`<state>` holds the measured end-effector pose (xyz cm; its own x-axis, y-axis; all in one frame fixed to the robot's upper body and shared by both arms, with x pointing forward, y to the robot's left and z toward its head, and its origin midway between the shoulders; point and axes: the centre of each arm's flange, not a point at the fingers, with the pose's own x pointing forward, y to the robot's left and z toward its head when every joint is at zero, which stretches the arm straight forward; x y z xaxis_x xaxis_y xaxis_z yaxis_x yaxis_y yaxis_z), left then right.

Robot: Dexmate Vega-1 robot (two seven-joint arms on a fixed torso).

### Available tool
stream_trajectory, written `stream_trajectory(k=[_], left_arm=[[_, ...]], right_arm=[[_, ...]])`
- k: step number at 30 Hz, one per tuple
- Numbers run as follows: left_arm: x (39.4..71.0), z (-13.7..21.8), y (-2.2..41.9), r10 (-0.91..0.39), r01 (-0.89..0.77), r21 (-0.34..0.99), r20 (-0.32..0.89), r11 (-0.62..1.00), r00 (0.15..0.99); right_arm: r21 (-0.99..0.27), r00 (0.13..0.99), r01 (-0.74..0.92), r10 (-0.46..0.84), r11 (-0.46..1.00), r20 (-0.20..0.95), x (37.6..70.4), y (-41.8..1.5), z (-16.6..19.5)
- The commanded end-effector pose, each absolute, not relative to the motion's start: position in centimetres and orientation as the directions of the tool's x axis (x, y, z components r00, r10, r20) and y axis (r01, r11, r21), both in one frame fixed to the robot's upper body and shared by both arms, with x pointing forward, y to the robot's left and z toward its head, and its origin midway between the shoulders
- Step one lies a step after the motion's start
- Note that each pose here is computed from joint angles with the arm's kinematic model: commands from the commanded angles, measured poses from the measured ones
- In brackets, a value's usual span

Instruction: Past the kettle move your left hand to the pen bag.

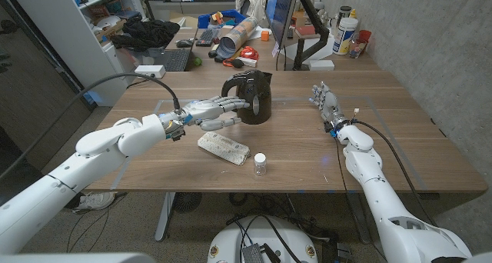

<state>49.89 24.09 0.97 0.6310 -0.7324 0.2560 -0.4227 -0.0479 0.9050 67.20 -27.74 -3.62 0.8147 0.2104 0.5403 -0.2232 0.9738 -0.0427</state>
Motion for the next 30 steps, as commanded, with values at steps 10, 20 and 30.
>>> stream_trajectory(k=[10, 20, 30], left_arm=[[50.02, 0.52, 24.31, -0.715, -0.414, 0.905, 0.222, -0.103, 0.663], [50.28, 0.07, 24.49, -0.705, -0.402, 0.907, 0.201, -0.129, 0.680], [50.44, -0.30, 24.76, -0.702, -0.389, 0.911, 0.186, -0.138, 0.687]], right_arm=[[-0.041, 0.818, -0.224, 0.211, 0.974, 0.536, 67.42, -27.84, -3.65], [-0.041, 0.820, -0.227, 0.213, 0.973, 0.531, 67.55, -27.58, -3.81], [-0.042, 0.822, -0.225, 0.213, 0.974, 0.529, 67.55, -27.48, -3.92]])
